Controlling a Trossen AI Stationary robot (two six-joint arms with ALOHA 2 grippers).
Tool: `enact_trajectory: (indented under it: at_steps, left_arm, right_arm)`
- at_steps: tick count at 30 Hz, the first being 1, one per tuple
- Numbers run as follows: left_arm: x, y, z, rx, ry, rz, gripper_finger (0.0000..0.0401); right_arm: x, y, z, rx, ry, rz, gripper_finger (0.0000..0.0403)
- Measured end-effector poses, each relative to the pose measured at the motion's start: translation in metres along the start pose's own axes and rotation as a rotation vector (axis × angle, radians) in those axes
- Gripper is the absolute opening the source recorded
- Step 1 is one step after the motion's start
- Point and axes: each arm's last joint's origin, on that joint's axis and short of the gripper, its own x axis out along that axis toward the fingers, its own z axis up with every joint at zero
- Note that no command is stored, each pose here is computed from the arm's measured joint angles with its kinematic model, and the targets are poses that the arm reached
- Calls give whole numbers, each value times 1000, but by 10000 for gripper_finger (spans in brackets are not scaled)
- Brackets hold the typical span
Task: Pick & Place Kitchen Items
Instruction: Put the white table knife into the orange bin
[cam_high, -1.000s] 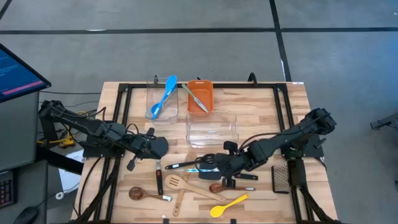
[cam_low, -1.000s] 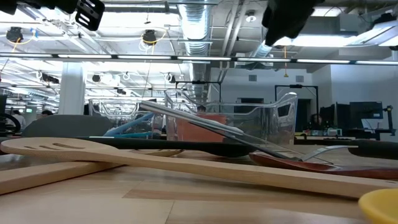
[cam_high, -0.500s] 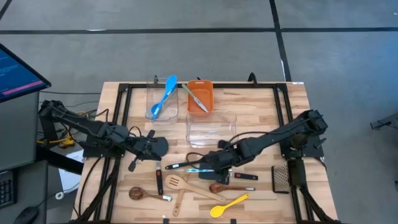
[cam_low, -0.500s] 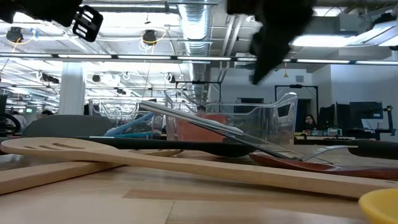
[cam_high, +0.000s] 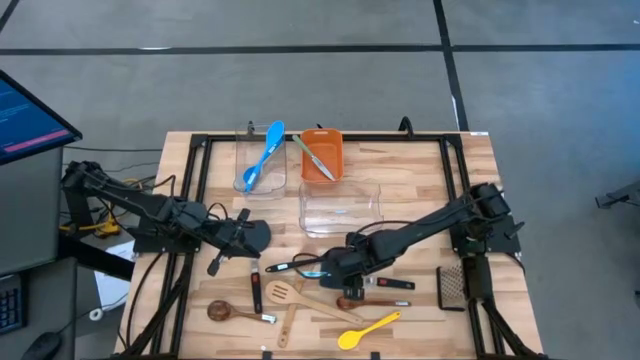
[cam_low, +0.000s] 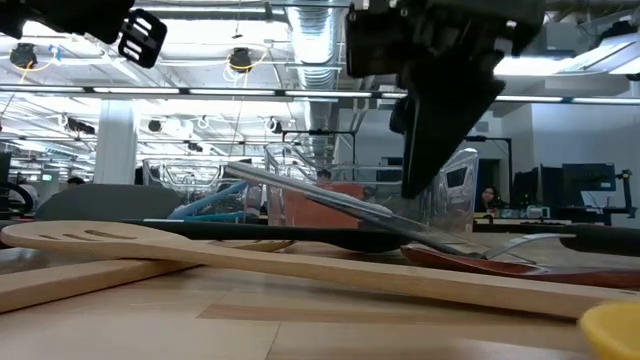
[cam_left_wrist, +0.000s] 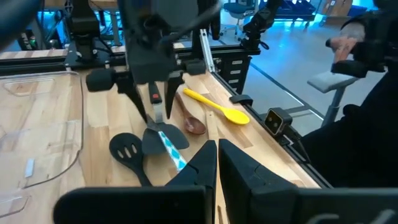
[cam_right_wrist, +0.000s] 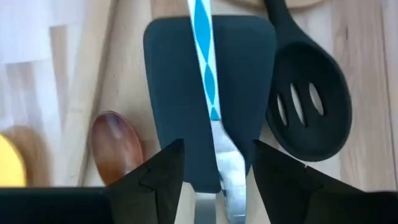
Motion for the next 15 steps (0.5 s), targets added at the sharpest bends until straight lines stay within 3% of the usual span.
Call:
enact_trajectory:
  at_steps: [15]
  left_arm:
    - [0, 0, 0, -1, 1, -1, 2]
  right_arm:
    - [13, -2, -5, 0, 9, -28, 185]
